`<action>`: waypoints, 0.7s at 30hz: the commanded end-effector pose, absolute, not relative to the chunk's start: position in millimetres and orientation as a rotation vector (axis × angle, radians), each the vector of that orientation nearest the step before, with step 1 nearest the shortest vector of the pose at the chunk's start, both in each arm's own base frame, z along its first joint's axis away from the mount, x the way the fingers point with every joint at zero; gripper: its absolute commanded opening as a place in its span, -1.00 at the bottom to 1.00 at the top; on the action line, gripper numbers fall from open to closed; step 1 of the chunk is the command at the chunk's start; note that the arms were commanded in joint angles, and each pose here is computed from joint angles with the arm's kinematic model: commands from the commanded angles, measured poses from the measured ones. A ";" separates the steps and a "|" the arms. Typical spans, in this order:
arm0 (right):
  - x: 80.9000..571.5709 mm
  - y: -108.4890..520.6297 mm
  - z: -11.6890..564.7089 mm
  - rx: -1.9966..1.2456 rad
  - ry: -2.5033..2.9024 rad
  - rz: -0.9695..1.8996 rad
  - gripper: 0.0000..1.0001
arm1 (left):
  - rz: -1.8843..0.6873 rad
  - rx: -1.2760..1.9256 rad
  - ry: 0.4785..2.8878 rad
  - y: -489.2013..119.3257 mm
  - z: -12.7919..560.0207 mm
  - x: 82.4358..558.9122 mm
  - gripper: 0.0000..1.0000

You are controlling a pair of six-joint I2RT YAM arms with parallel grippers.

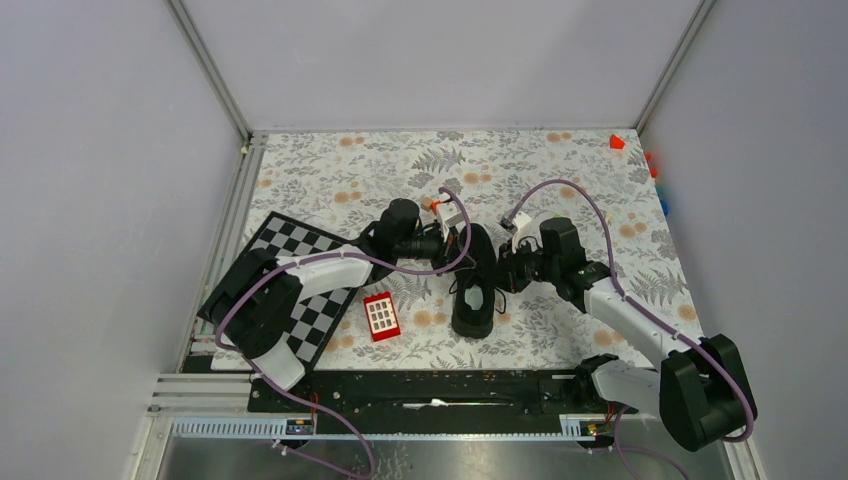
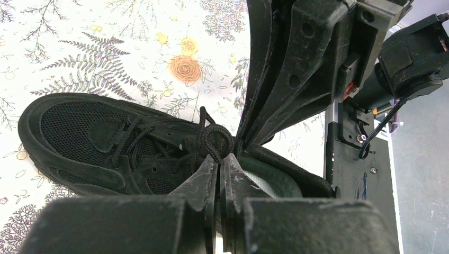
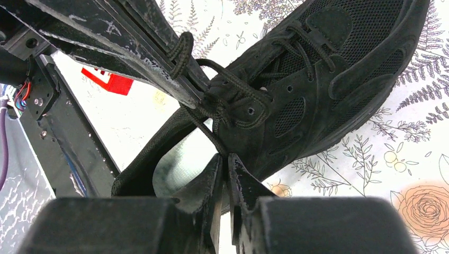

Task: Tie the shoes
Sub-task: Cross the shoelace with the shoelace.

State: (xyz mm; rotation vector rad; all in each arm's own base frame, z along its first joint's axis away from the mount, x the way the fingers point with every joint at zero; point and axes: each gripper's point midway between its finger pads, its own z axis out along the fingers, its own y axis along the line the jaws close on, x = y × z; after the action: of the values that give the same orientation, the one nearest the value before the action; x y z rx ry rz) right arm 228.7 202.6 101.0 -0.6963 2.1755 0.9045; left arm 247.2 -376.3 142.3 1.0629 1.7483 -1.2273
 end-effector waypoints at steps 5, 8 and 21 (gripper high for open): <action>233.7 212.9 121.7 -0.705 2.134 0.961 -0.70 | -1.235 1.081 1.630 -383.4 175.8 253.2 -1.00; 233.9 214.6 122.9 -0.702 2.140 0.975 -0.62 | -1.234 1.080 1.632 -383.2 175.0 253.7 -1.00; 233.6 214.5 126.2 -0.691 2.134 0.982 -1.00 | -1.239 1.083 1.631 -383.7 174.6 252.8 -1.00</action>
State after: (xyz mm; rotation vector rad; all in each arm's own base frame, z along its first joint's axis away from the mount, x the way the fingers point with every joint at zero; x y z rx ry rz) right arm 228.0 208.0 106.9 -0.6743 2.1908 0.9560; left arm 247.3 -376.9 143.8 1.0648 1.7435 -1.2300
